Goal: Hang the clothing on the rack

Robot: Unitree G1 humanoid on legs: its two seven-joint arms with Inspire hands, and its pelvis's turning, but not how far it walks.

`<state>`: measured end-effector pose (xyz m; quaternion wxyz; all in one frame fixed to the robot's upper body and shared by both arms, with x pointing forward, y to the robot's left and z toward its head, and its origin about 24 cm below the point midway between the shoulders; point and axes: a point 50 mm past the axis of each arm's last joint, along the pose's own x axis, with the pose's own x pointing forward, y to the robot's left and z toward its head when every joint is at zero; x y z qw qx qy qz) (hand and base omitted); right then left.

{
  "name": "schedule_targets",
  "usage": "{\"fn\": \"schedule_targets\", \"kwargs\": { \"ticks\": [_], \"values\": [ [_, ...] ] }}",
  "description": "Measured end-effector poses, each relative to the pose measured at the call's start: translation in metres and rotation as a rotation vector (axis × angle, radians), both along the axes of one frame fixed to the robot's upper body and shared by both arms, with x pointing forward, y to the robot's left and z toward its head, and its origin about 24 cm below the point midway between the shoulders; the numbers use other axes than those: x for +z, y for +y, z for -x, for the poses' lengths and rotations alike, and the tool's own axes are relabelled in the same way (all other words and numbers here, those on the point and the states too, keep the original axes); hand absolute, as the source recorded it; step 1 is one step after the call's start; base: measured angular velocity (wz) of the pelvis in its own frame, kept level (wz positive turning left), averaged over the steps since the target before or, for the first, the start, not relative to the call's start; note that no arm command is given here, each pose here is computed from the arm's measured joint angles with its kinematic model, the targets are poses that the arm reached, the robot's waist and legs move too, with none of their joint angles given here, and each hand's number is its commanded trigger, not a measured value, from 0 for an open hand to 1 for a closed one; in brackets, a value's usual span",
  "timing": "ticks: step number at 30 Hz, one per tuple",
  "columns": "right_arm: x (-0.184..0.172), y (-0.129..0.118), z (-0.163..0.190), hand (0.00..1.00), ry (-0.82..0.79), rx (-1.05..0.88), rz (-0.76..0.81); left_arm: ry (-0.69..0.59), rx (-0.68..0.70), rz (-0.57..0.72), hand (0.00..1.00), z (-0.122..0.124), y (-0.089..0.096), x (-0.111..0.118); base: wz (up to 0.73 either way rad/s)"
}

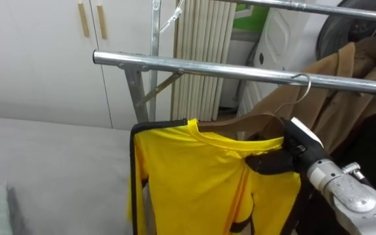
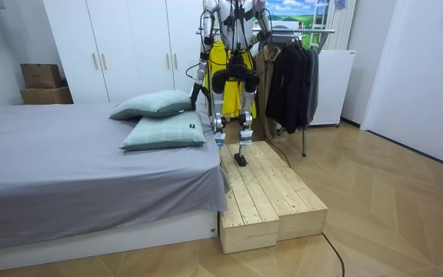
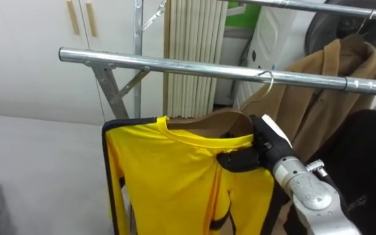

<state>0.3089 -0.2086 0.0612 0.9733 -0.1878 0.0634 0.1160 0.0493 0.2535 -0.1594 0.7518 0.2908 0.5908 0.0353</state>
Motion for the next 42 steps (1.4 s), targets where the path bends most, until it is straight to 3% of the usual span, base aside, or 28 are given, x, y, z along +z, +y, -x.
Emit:
{"fn": "schedule_targets", "kwargs": {
  "ticks": [22,42],
  "values": [
    [-0.009,-0.008,-0.004,1.0,0.044,-0.046,-0.008,0.009,-0.034,-0.01,0.0,0.001,0.0,0.0,0.02],
    [0.006,-0.012,-0.012,1.0,0.005,-0.044,0.019,0.005,0.002,0.0,0.0,0.004,0.003,0.001,0.0]
  ]
}}
